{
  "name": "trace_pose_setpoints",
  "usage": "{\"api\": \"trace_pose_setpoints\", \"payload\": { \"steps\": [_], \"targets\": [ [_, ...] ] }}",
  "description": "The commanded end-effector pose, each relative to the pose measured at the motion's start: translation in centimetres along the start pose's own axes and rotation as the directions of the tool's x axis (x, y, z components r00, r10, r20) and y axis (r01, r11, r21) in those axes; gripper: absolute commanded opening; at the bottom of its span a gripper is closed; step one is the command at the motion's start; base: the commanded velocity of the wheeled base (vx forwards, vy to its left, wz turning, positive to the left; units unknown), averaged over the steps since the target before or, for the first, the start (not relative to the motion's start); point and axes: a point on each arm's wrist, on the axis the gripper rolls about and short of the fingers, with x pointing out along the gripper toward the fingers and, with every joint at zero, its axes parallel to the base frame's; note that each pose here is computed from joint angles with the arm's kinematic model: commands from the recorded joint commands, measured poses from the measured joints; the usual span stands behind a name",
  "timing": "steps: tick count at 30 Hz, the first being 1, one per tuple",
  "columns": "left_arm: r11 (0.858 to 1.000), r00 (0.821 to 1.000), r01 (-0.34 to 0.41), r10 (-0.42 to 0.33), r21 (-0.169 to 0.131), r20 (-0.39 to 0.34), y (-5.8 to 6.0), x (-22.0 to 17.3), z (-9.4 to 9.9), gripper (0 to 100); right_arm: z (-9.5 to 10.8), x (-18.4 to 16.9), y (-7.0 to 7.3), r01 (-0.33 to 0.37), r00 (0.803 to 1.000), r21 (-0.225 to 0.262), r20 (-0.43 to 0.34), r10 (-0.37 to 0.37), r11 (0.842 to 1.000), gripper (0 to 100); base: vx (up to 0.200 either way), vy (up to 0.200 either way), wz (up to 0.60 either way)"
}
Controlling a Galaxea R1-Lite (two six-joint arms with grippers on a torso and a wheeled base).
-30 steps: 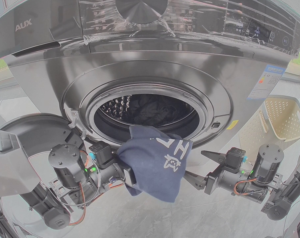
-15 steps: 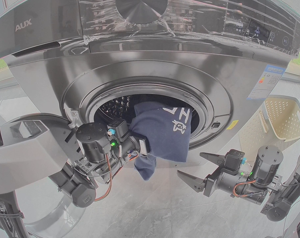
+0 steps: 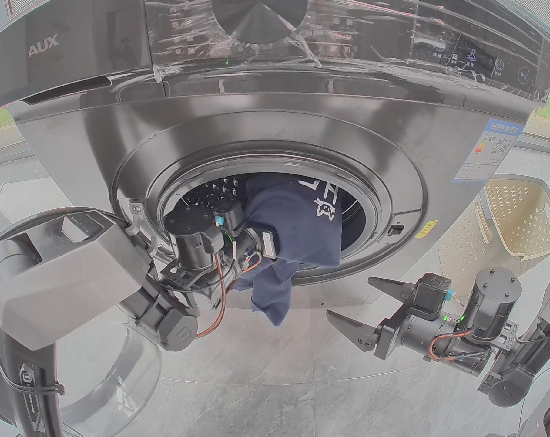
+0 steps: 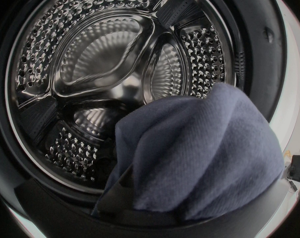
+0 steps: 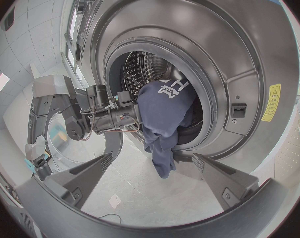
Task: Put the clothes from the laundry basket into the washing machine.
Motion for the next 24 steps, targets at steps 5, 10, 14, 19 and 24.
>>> {"api": "trace_pose_setpoints", "payload": {
  "steps": [5,10,14,19,24],
  "targets": [
    [1.000,0.999,-0.019,0.019,-0.009,0.035,-0.3,4.5,-1.2,0,-0.1,0.0,0.0,0.000,1.000,0.000,-0.002,0.000,1.000,100,0.000,0.000,0.00],
    [0.999,0.998,-0.041,0.041,-0.017,0.043,0.6,6.3,-1.2,0,-0.1,0.0,0.0,-0.001,1.000,0.000,-0.002,0.001,1.000,100,0.000,0.000,0.00],
    [0.997,0.997,-0.059,0.061,-0.048,0.045,1.4,8.1,-0.4,0,-0.1,0.0,0.0,-0.001,1.000,0.000,-0.002,0.001,1.000,100,0.000,0.000,0.00],
    [0.996,0.995,-0.078,0.081,-0.054,0.059,2.3,9.8,0.6,0,-0.1,0.1,-0.1,0.002,1.000,0.002,-0.003,-0.002,1.000,100,0.000,0.000,0.00],
    [0.993,0.992,-0.103,0.106,-0.055,0.067,2.9,10.9,0.9,0,-0.1,0.0,-0.1,0.002,1.000,0.001,-0.002,-0.002,1.000,100,0.000,0.000,0.00]
  ]
}}
